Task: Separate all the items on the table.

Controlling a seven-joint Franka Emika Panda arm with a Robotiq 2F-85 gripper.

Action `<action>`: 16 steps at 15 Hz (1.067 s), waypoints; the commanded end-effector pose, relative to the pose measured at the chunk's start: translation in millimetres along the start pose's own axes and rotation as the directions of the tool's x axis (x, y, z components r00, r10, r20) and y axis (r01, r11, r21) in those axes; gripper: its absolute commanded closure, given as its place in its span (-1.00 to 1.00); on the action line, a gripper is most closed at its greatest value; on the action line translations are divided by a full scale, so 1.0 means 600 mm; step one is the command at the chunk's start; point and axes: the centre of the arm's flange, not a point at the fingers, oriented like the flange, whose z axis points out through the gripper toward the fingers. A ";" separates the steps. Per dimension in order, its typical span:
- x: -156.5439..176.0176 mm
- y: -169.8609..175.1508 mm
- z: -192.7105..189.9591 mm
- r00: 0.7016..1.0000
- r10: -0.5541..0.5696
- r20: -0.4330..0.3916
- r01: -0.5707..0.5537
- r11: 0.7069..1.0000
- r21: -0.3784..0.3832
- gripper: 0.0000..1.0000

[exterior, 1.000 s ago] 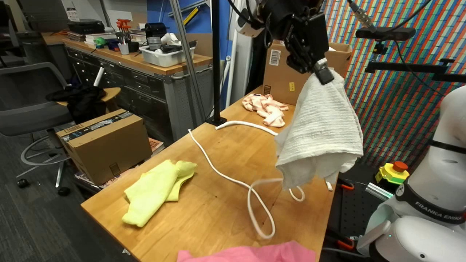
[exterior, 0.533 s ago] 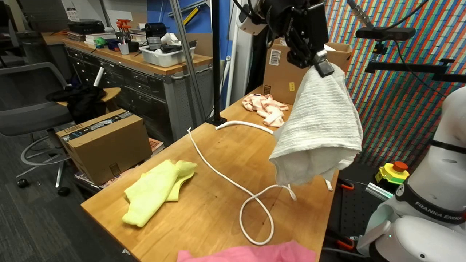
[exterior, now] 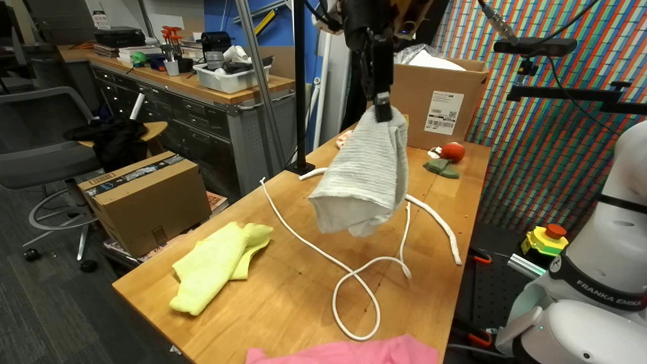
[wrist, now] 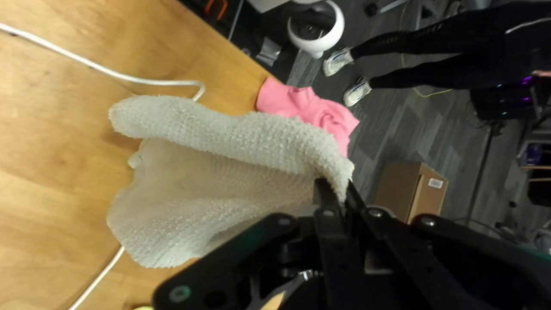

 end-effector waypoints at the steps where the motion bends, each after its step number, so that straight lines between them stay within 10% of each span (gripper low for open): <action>1: 0.002 0.016 0.007 0.995 0.027 -0.099 -0.041 0.988 -0.147 0.90; 16: 0.018 0.135 0.054 0.925 0.213 -0.313 -0.335 0.848 -0.411 0.90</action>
